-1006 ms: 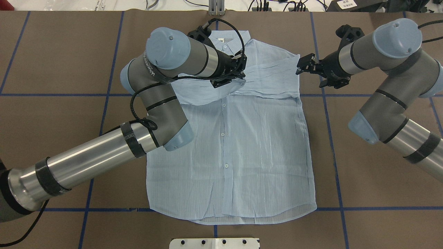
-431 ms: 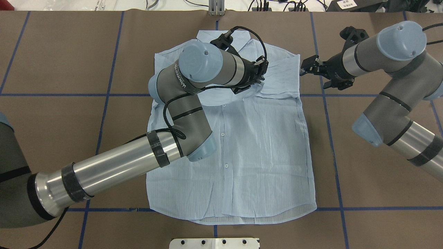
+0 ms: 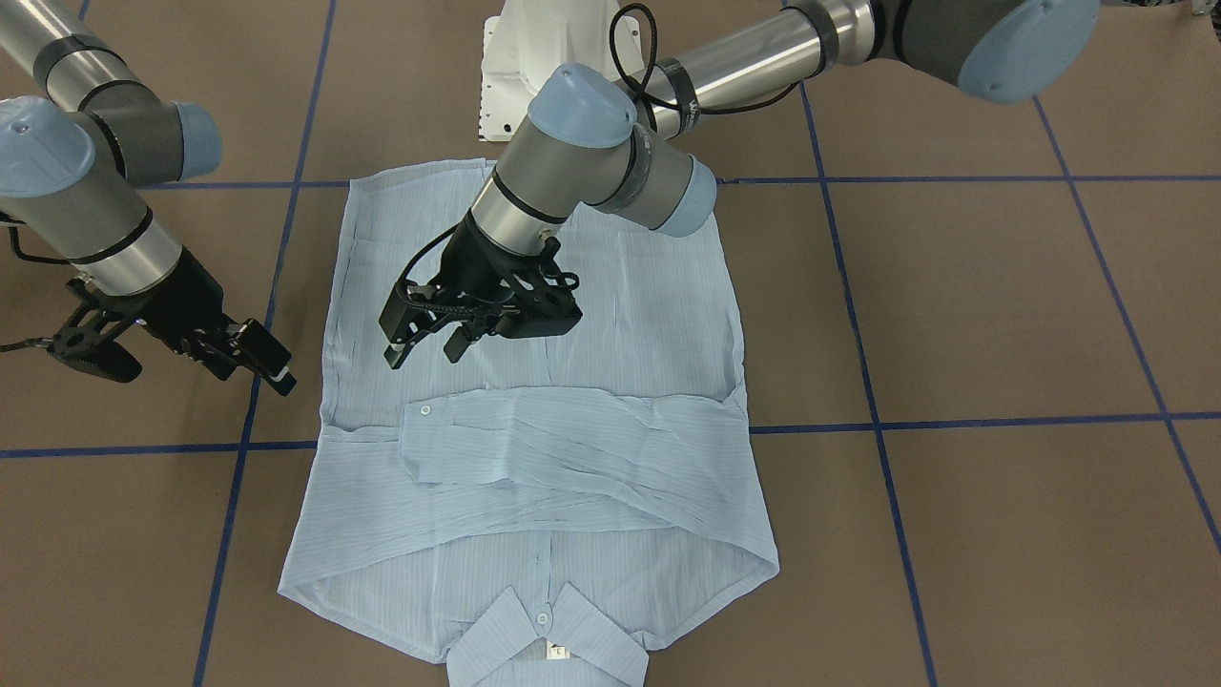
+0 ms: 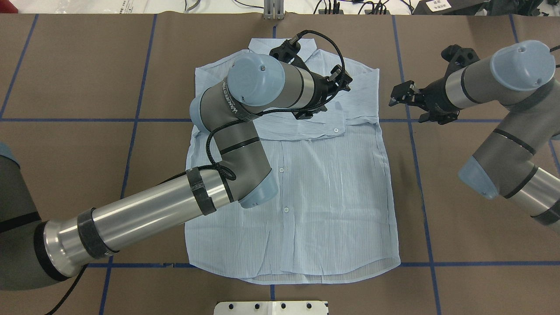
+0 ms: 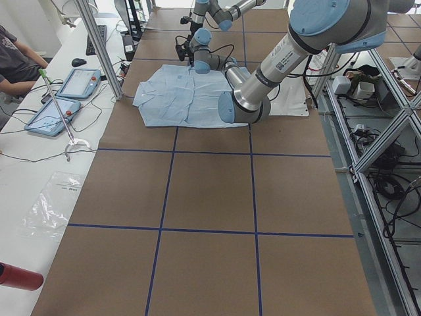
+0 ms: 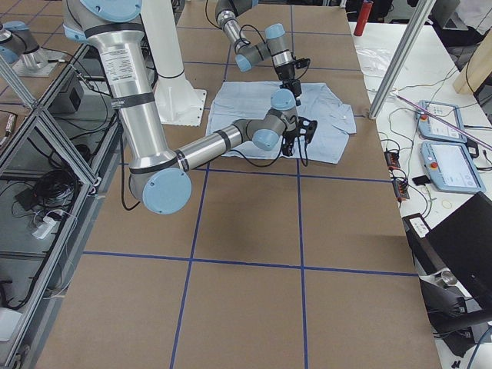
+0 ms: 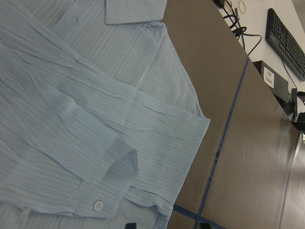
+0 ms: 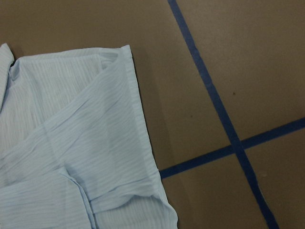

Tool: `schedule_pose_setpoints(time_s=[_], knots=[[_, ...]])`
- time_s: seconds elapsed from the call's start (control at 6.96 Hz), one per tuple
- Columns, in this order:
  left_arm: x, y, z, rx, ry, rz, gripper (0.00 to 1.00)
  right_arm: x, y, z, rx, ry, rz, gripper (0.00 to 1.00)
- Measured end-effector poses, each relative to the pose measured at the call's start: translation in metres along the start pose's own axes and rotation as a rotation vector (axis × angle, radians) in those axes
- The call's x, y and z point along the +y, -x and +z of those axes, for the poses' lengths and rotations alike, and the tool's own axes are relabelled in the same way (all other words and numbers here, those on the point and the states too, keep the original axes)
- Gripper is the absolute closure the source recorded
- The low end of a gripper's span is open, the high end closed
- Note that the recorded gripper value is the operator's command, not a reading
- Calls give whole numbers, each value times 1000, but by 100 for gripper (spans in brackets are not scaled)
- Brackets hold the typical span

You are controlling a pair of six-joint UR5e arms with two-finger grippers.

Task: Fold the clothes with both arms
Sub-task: 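Move the right gripper to the hem corner nearest it while left holds near collar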

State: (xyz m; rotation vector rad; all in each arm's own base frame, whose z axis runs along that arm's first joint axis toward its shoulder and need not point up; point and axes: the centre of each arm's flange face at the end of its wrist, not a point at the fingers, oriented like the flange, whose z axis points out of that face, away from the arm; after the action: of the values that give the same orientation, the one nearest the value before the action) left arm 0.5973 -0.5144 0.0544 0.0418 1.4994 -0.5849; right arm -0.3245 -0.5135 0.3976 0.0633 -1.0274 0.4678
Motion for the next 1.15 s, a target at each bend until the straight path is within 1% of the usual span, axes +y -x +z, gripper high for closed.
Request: schedule_pose_setpoints(time_s=[0.14, 0.29, 0.43, 0.57, 0.72, 0.86, 1.01, 1.15], knots=[[1, 9, -20, 14, 7, 3, 2, 31, 0, 10, 8, 3, -5, 0], [-1, 29, -48, 19, 10, 6, 3, 83, -2, 21, 18, -14, 1, 1], [-3, 51, -73, 20, 11, 9, 3, 131, -6, 24, 21, -21, 31, 2], [-6, 67, -89, 21, 9, 18, 3, 171, -15, 21, 28, -1, 95, 3], [-7, 73, -97, 23, 4, 29, 3, 204, -31, 13, 43, 23, 161, 5], [-8, 75, -101, 25, 0, 34, 3, 239, -47, 8, 74, 39, 211, 7], [-8, 76, -103, 27, 0, 36, 3, 269, -56, 5, 118, 46, 239, 8], [-8, 75, -104, 29, -1, 37, 3, 293, -59, 3, 164, 48, 247, 9]])
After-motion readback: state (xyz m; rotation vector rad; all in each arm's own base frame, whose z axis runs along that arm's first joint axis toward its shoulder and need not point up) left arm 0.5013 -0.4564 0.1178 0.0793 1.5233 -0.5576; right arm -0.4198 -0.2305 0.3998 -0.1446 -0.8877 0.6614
